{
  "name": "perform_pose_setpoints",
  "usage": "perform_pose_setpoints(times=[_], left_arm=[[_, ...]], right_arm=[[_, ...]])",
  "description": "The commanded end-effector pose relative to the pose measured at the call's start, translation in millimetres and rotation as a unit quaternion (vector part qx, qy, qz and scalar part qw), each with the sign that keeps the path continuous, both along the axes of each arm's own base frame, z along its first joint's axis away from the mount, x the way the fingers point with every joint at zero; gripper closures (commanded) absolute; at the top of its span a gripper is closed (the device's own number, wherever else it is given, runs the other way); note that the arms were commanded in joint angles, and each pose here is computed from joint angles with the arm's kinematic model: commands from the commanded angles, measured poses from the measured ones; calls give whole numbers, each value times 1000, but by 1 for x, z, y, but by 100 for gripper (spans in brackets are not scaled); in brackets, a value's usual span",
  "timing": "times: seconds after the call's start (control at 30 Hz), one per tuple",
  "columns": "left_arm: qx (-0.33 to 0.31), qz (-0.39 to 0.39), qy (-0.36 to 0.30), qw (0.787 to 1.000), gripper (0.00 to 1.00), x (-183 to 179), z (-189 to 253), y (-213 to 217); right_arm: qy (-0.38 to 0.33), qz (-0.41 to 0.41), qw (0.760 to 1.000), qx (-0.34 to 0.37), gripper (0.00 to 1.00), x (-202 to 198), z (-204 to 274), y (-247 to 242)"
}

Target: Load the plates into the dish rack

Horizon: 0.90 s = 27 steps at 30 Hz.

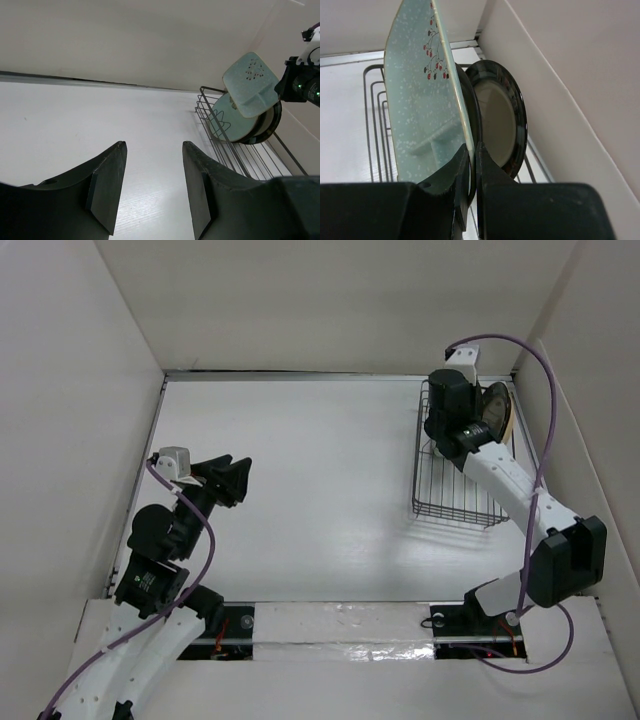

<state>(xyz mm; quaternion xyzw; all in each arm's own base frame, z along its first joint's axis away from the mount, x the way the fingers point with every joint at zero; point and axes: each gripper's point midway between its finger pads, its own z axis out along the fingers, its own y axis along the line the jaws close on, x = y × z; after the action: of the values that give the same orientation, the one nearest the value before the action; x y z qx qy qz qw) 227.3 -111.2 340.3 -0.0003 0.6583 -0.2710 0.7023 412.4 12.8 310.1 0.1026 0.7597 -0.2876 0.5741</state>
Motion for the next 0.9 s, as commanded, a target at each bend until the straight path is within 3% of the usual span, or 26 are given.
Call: perform_pose_setpoints(times=[0.0, 0.57, 0.87], left_arm=[[-18, -13, -30, 999, 54, -6, 18, -2], [-17, -22, -27, 999, 54, -5, 16, -6], [-13, -24, -16, 999, 54, -2, 11, -9]], right_arm=[[-75, -35, 997, 9, 100, 6, 46, -12], [11, -59, 997, -40, 100, 33, -12, -11], [-7, -79, 996, -42, 100, 20, -5, -16]])
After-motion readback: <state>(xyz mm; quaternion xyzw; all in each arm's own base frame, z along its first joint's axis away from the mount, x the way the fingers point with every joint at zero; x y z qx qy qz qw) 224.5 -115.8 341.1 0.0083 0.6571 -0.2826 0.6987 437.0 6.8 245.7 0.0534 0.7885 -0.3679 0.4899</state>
